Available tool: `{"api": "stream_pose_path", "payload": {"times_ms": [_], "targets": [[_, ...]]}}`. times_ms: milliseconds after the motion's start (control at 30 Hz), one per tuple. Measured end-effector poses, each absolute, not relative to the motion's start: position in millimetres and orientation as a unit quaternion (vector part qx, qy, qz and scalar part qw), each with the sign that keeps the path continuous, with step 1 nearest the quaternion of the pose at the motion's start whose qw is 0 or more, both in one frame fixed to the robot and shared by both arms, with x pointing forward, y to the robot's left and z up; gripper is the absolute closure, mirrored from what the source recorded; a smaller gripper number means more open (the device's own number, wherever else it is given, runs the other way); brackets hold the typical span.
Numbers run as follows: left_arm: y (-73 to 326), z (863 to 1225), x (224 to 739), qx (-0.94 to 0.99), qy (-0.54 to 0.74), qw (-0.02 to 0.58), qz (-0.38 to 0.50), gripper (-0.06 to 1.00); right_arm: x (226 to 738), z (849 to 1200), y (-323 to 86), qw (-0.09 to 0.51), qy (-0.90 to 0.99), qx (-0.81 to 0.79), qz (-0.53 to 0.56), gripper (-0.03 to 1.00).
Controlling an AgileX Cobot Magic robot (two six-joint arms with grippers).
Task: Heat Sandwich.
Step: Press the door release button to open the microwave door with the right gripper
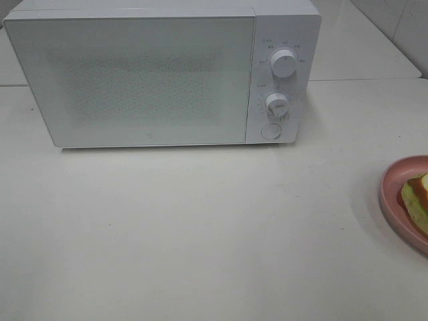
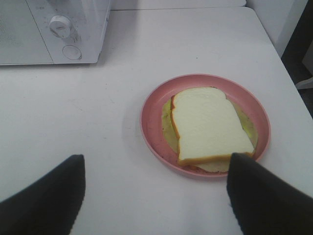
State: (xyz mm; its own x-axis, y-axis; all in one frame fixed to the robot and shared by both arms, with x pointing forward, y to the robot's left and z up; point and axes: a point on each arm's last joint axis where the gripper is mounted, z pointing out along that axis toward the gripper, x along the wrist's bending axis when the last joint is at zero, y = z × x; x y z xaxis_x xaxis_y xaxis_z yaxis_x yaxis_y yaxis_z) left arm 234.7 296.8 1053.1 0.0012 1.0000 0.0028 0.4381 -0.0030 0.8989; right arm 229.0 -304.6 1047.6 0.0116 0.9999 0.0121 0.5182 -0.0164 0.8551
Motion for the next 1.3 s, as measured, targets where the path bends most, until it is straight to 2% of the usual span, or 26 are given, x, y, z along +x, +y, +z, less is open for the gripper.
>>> {"api": "stream_pose_path", "payload": {"times_ms": [700,1300], "targets": [[296.8,1053.1,234.7,0.600,0.599,0.374,0.375,-0.04,231.6,1056.7,-304.4,0.352,0.607,0.618,0.356,0.20],[296.8,1053.1,234.7,0.600,0.599,0.374,0.375,-0.04,302.5,1067.7,-298.9,0.326,0.628,0.625,0.328,0.20]]}}
